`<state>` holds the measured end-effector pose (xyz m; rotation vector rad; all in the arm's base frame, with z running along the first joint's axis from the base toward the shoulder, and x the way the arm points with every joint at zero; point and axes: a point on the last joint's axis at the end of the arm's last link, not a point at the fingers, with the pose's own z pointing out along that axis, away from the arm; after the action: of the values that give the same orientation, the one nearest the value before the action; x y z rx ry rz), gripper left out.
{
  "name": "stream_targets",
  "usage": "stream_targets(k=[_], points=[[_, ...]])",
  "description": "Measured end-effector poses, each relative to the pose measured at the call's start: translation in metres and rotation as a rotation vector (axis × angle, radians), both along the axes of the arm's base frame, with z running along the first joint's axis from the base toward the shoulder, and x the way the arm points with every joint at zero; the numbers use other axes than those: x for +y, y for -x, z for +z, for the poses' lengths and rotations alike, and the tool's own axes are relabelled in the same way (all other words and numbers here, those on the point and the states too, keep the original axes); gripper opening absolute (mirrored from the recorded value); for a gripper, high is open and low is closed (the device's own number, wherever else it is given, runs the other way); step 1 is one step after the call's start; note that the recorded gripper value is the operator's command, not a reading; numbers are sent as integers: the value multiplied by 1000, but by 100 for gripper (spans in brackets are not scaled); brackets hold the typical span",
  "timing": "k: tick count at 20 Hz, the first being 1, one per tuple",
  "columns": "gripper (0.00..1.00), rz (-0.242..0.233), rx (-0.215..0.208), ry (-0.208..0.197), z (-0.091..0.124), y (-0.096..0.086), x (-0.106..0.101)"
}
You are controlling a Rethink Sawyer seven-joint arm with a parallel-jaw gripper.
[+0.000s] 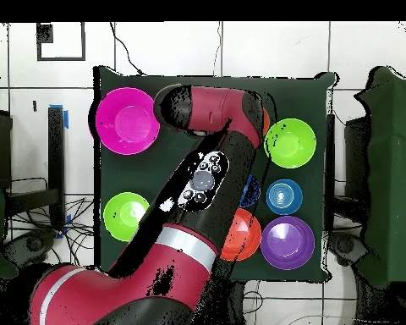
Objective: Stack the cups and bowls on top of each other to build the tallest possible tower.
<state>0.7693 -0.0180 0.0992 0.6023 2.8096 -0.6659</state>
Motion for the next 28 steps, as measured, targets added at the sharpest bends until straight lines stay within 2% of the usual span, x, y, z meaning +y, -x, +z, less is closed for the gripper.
stream_targets(k=[7, 11, 15, 19, 28], points=[[0, 19, -1, 35, -6, -8, -4], [0, 45, -16, 68, -14, -24, -2], [0, 55, -39, 84, -22, -39, 4], [0, 52, -69, 91, -31, -51, 12], [0, 41, -96, 93, -42, -61, 20]])
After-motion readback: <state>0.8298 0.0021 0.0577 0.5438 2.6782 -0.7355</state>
